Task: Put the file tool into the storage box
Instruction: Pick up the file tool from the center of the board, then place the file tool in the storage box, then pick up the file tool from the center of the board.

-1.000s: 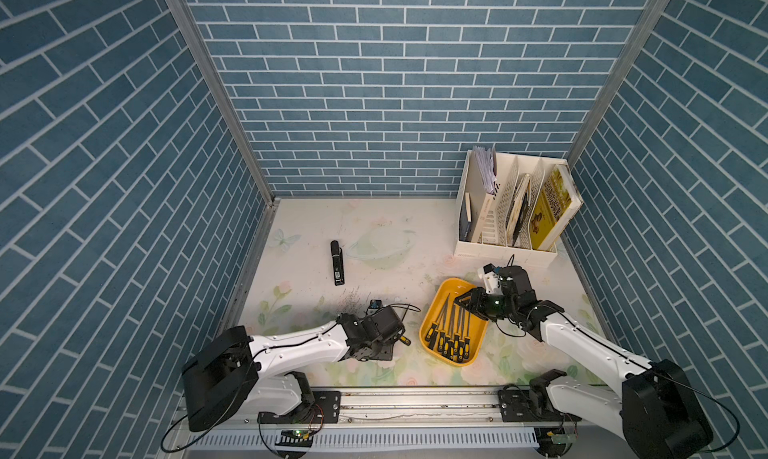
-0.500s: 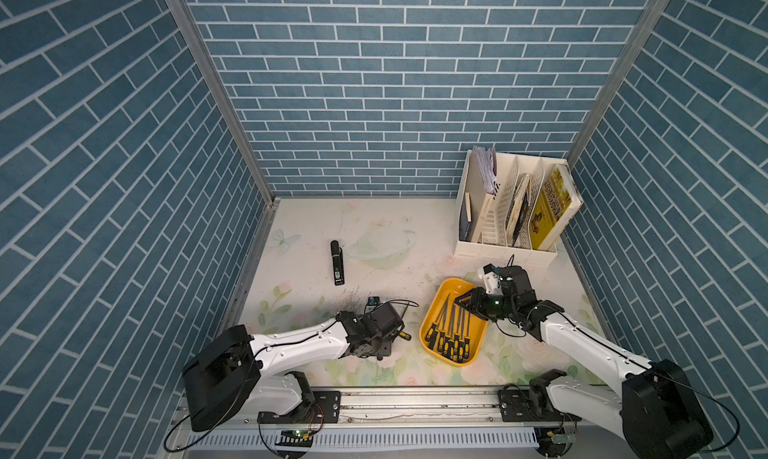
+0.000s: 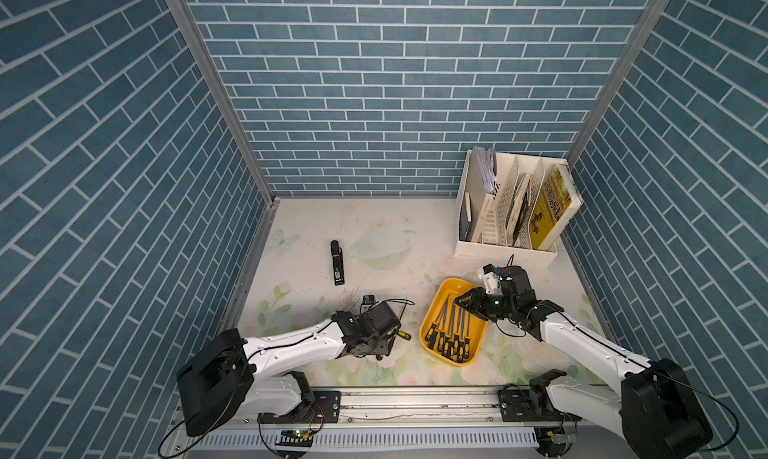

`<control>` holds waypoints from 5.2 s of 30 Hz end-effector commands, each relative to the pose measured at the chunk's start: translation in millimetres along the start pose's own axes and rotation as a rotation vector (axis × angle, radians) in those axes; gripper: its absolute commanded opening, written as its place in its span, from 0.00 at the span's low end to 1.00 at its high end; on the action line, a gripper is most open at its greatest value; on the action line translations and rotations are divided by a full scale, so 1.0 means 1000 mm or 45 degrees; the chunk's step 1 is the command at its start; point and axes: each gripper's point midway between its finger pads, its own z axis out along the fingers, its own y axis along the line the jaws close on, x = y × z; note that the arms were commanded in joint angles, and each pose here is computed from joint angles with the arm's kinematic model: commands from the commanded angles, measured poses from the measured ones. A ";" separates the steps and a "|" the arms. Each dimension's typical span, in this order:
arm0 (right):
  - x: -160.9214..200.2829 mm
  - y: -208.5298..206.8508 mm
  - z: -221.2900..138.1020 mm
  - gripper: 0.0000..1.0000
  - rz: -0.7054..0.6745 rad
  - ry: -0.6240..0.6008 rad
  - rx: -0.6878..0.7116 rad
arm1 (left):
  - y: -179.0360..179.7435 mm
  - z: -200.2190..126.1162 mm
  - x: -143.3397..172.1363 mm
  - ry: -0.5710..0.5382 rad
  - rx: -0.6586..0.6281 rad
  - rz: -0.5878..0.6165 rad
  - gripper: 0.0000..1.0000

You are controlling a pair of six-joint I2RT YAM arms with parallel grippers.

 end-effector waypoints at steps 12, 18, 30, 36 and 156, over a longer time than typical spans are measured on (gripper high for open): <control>-0.005 0.008 -0.004 0.34 -0.082 -0.006 -0.007 | 0.022 0.017 0.017 0.080 -0.118 0.026 0.14; -0.006 0.013 -0.004 0.35 -0.088 -0.004 -0.032 | 0.008 -0.008 0.004 0.037 -0.040 0.112 0.04; 0.001 0.070 -0.001 0.52 -0.210 0.030 -0.283 | -0.072 -0.111 -0.006 -0.071 0.650 0.297 0.05; 0.017 0.115 0.018 0.52 -0.281 0.071 -0.404 | -0.095 -0.116 0.000 -0.057 0.682 0.402 0.05; -0.019 0.036 -0.014 0.54 -0.141 -0.022 -0.159 | -0.053 -0.037 0.006 -0.051 0.264 0.382 0.19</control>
